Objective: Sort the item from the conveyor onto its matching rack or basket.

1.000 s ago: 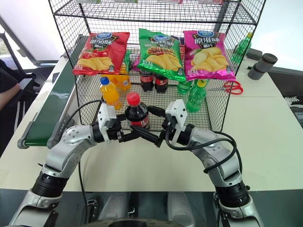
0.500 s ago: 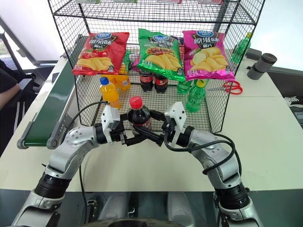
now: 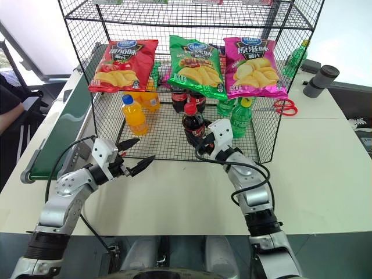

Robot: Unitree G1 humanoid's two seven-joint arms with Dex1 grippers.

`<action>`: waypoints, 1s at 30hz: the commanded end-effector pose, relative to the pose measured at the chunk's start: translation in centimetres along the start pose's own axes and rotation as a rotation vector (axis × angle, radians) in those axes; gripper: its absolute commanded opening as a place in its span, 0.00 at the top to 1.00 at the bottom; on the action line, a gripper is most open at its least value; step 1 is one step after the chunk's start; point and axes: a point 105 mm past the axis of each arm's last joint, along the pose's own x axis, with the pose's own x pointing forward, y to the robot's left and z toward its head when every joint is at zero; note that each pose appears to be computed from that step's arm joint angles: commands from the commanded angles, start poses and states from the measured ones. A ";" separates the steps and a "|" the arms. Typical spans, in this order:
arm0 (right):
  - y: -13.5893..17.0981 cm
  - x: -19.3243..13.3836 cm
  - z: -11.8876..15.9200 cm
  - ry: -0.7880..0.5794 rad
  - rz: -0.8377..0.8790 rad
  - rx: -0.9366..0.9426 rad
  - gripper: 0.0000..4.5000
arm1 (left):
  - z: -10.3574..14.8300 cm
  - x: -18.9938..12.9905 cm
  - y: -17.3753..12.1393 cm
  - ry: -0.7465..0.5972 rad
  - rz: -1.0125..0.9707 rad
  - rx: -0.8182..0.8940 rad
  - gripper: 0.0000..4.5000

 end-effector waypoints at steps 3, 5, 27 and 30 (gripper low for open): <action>-0.4 2.6 1.0 -0.096 -0.081 0.015 0.34 | 1.1 -0.2 0.1 -0.044 0.006 0.023 0.03; -0.6 3.3 0.3 -0.092 -0.116 0.038 0.34 | 1.2 -0.2 -0.2 -0.045 -0.005 0.022 0.03; -0.7 2.7 -0.3 -0.116 -0.074 -0.012 0.02 | 1.2 -0.1 -0.6 -0.035 -0.013 0.025 0.00; -1.4 0.1 0.2 -0.115 -0.038 -0.067 0.02 | 1.3 -0.2 -0.2 -0.029 0.003 0.021 0.00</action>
